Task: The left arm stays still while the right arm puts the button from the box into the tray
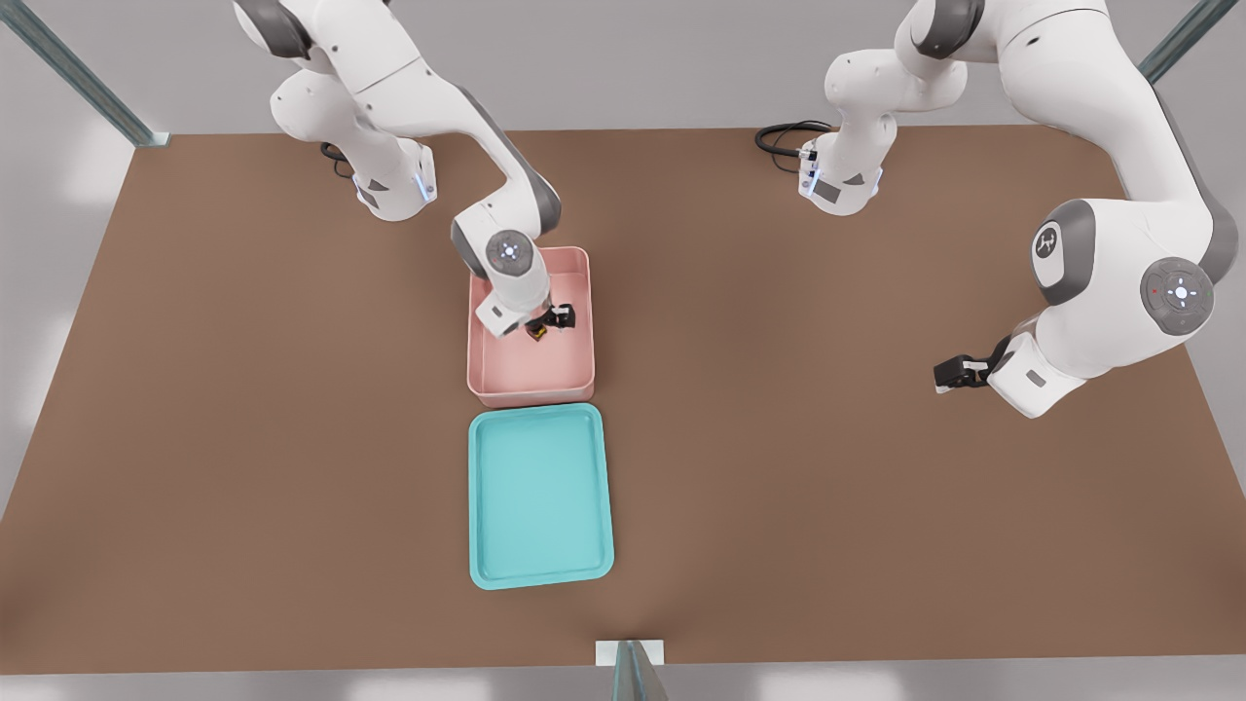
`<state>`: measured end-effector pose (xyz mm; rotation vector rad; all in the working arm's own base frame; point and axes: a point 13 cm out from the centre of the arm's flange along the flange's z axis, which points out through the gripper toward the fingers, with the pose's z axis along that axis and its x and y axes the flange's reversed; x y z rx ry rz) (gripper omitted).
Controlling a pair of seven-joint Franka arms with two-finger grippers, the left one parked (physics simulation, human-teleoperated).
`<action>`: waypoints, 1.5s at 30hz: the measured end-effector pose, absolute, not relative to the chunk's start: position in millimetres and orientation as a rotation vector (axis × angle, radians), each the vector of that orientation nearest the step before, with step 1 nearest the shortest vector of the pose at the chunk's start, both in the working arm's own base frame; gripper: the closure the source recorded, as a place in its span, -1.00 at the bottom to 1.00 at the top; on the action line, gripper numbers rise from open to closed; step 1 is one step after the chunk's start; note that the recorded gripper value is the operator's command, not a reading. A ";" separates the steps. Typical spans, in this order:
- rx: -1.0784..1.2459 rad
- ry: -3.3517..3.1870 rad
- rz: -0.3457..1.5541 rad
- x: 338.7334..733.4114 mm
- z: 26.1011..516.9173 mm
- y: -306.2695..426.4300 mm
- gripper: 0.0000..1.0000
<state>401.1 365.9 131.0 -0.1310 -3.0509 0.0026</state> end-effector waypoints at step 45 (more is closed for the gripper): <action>-0.490 -3.052 0.030 365.7 77.8 343.8 0.17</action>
